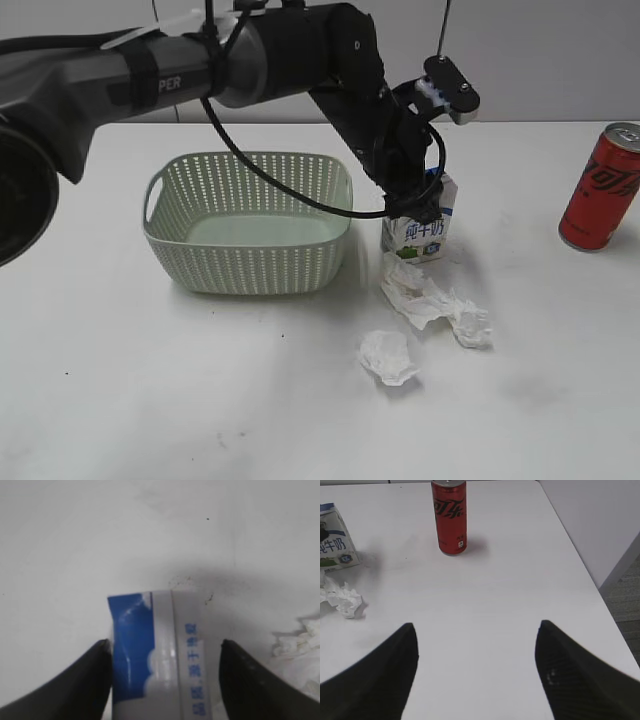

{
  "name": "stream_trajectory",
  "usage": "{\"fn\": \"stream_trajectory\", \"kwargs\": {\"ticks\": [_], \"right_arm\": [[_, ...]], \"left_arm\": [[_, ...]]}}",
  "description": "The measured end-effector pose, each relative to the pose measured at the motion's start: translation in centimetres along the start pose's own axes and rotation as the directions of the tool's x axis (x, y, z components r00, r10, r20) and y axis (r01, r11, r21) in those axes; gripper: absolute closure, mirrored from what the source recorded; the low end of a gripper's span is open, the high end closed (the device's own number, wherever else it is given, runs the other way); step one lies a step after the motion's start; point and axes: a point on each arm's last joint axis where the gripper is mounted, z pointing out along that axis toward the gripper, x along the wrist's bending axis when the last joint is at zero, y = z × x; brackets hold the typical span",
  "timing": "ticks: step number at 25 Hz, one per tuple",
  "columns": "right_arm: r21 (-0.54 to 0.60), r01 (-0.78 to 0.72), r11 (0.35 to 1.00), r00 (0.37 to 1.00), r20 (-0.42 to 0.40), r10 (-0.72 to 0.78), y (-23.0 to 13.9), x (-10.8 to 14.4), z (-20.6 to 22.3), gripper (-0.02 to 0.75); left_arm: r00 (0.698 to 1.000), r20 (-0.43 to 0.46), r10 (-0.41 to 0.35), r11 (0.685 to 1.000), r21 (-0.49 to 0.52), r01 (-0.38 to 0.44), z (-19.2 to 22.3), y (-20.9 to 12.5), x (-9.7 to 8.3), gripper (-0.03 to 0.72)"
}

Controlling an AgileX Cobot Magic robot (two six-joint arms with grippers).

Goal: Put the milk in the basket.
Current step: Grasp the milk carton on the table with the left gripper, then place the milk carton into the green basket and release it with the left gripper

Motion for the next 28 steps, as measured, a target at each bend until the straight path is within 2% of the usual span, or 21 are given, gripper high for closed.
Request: {"fn": "stream_trajectory", "kwargs": {"ticks": [2,3,6,9,14,17,19,22,25,28], "right_arm": [[0.0,0.0,1.0,1.0,0.0,0.0,0.0,0.0,0.0,0.155],[0.0,0.0,1.0,1.0,0.0,0.0,0.0,0.0,0.0,0.155],[0.0,0.0,1.0,1.0,0.0,0.0,0.0,0.0,0.0,0.155],[0.0,0.0,1.0,1.0,0.0,0.0,0.0,0.0,0.0,0.155],[0.0,0.0,1.0,1.0,0.0,0.0,0.0,0.0,0.0,0.155],[0.0,0.0,1.0,1.0,0.0,0.0,0.0,0.0,0.0,0.155],[0.0,0.0,1.0,1.0,0.0,0.0,0.0,0.0,0.0,0.155],[0.0,0.0,1.0,1.0,0.0,0.0,0.0,0.0,0.0,0.155],[0.0,0.0,1.0,1.0,0.0,0.0,0.0,0.0,0.0,0.155],[0.0,0.0,1.0,1.0,0.0,0.0,0.0,0.0,0.0,0.155]], "left_arm": [[1.0,-0.005,0.001,1.0,-0.003,-0.001,0.0,0.1,0.1,0.349],[1.0,-0.004,0.0,1.0,-0.003,0.0,-0.1,0.0,0.1,0.379],[1.0,-0.003,0.009,1.0,0.004,-0.009,-0.7,0.2,0.1,0.378],[0.999,-0.029,0.032,0.999,-0.019,-0.032,-3.5,1.4,0.2,0.378],[0.987,-0.149,0.065,0.992,-0.098,-0.08,-13.7,4.8,-0.2,0.378],[0.969,-0.245,0.027,0.996,-0.072,-0.046,-19.4,5.1,-0.3,0.378],[0.96,-0.277,-0.039,0.997,-0.077,0.019,-22.0,4.0,0.3,0.378],[0.952,-0.26,-0.16,0.986,-0.082,0.143,-23.4,0.7,1.0,0.378],[0.929,-0.276,-0.248,0.969,-0.051,0.243,-22.3,-4.0,1.2,0.378],[0.905,-0.306,-0.297,0.952,-0.024,0.304,-19.6,-8.5,0.4,0.378]]}}
